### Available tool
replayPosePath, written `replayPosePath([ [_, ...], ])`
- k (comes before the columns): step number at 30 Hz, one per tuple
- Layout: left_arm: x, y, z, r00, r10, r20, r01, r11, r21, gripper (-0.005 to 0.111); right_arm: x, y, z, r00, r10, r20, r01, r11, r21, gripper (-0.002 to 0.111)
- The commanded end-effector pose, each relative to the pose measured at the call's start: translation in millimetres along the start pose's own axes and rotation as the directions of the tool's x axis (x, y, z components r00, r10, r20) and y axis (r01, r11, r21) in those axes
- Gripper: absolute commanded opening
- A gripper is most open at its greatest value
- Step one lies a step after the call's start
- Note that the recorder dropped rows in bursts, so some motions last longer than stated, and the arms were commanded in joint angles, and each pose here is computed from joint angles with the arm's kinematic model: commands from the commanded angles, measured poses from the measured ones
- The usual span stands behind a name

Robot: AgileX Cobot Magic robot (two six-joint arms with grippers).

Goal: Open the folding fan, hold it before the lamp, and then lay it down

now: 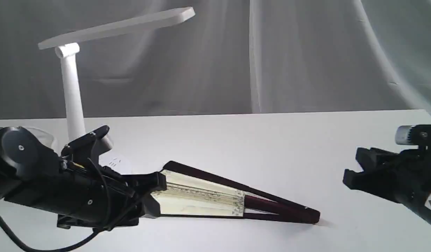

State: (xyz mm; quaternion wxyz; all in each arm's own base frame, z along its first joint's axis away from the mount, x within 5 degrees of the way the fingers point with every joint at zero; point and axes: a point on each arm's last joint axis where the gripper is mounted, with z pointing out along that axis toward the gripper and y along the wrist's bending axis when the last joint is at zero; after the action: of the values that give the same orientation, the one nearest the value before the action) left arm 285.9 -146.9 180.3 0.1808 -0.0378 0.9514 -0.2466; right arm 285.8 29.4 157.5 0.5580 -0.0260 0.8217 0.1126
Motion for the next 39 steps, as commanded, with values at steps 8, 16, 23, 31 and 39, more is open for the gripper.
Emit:
replayPosePath([
  [8, -5.7, -9.7, -5.4, 0.993, 0.115, -0.035, -0.115, 0.993, 0.008, 0.041, -31.6, 9.0, 29.1, 0.938, -0.007, -0.346, -0.025, 0.996, -0.086, 0.028],
  [16, -5.5, -9.0, -5.4, 0.991, 0.131, -0.037, -0.131, 0.991, 0.002, 0.041, -42.6, 16.6, 53.4, 0.846, 0.255, -0.468, -0.328, 0.941, -0.08, 0.032],
  [23, -6.8, -8.8, -5.4, 0.99, 0.137, -0.024, -0.137, 0.991, -0.003, 0.041, -55.4, 5.7, 69.6, 0.922, 0.051, -0.384, -0.091, 0.992, -0.087, 0.031],
  [31, -9.4, -8.6, -5.3, 0.991, 0.137, 0.005, -0.137, 0.991, -0.008, 0.041, -67.5, -68.8, 55.8, 0.871, -0.22, -0.439, 0.436, 0.756, 0.487, 0.028],
  [39, -9.0, -8.6, -5.3, 0.991, 0.137, 0.0, -0.137, 0.991, -0.007, 0.041, -44.6, -47.0, 54.2, 0.786, -0.007, -0.619, 0.201, 0.948, 0.245, 0.021],
])
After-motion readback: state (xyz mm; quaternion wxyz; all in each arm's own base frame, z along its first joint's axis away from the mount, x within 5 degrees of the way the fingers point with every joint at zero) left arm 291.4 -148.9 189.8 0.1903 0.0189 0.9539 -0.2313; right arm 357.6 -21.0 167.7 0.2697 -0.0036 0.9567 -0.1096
